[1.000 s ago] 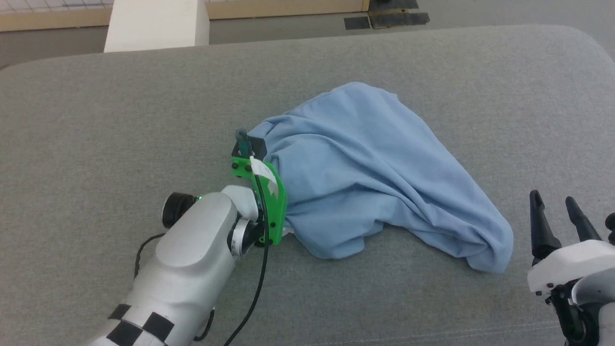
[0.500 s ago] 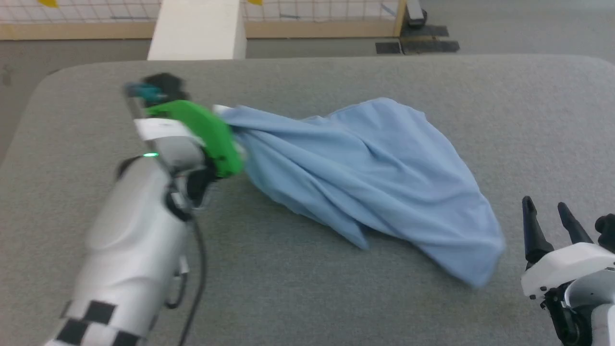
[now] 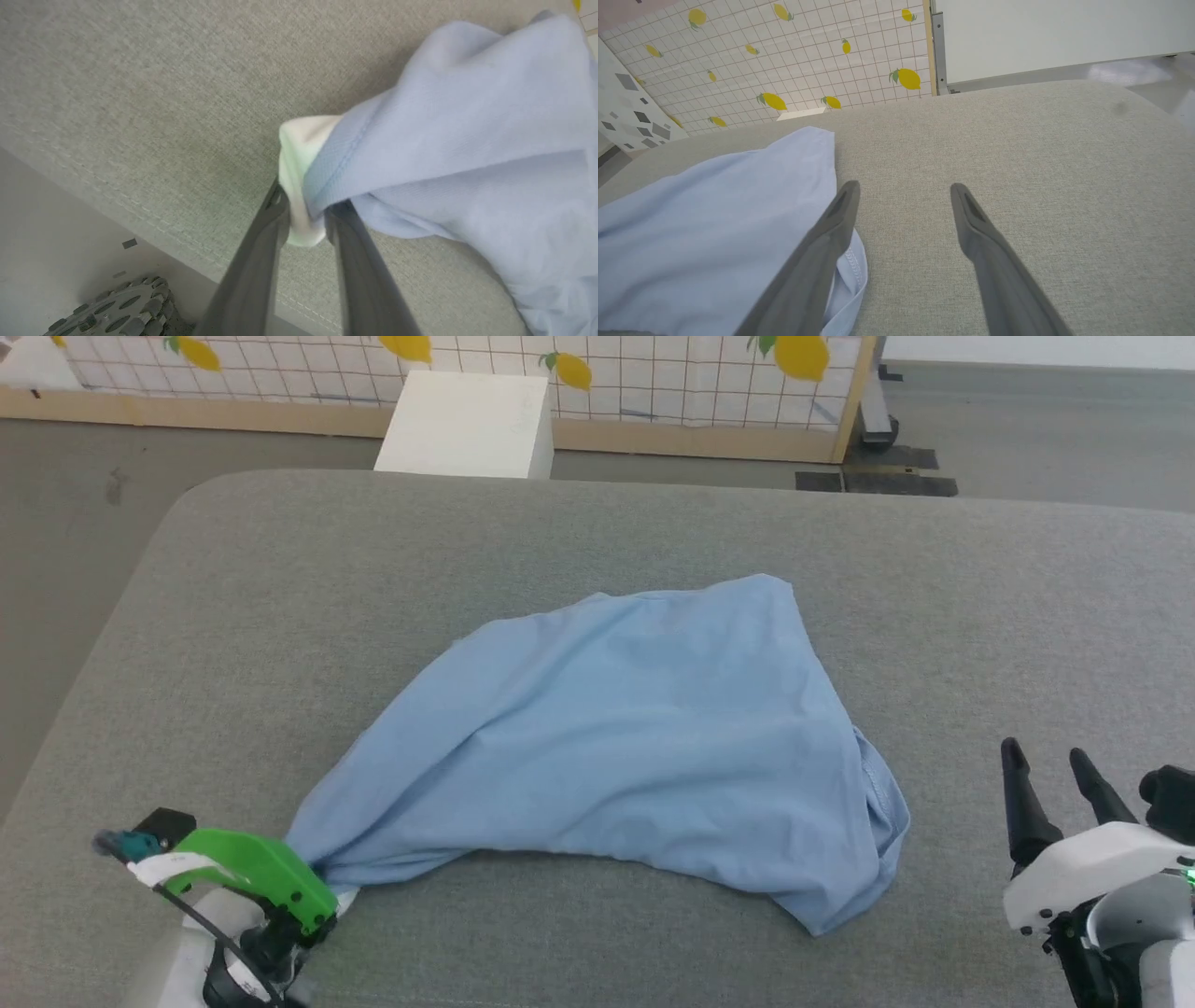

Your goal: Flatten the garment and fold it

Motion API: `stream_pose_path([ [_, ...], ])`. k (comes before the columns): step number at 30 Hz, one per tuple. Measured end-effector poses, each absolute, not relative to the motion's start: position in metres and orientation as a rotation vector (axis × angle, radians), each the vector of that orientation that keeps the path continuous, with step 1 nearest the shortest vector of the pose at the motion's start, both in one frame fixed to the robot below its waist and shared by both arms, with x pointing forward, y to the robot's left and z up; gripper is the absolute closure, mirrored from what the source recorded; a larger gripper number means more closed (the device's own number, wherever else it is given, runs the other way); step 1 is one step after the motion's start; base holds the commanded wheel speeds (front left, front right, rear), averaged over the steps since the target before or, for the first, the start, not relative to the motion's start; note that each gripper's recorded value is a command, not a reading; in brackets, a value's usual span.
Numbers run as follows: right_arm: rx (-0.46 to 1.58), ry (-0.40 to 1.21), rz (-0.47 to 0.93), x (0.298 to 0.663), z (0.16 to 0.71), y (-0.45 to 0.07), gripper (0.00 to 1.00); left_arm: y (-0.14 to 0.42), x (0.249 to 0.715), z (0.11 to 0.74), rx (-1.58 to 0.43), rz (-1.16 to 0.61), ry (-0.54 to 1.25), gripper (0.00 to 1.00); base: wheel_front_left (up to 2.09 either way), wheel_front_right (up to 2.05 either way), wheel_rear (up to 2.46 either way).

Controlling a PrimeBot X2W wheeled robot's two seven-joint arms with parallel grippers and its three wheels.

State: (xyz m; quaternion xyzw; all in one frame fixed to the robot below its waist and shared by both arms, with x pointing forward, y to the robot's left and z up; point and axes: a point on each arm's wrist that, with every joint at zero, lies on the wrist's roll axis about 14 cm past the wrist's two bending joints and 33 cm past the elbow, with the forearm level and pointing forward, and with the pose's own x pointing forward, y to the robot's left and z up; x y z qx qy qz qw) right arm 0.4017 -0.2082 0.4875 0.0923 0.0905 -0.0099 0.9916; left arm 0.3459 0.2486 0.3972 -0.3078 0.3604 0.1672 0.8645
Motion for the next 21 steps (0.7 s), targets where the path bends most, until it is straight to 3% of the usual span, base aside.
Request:
stream_pose_path([
  [5,0.185,0.179,-0.011,0.401,0.490,-0.205,0.00,0.249,0.375,0.452,-0.708,0.273,0.517,0.00,0.00,0.00,0.00],
  [8,0.185,0.171,-0.005,0.400,0.493,-0.204,0.00,0.263,0.393,0.513,-0.687,0.231,0.249,0.00,0.00,0.00,0.00],
  [14,0.185,0.170,-0.007,0.397,0.494,-0.205,0.00,0.284,0.391,0.584,-0.351,0.214,-0.160,0.00,0.00,0.00,0.00],
  [21,0.169,0.256,0.021,0.400,0.478,-0.195,0.00,0.254,0.380,0.557,-0.175,0.164,-0.181,0.00,0.00,0.00,0.00],
])
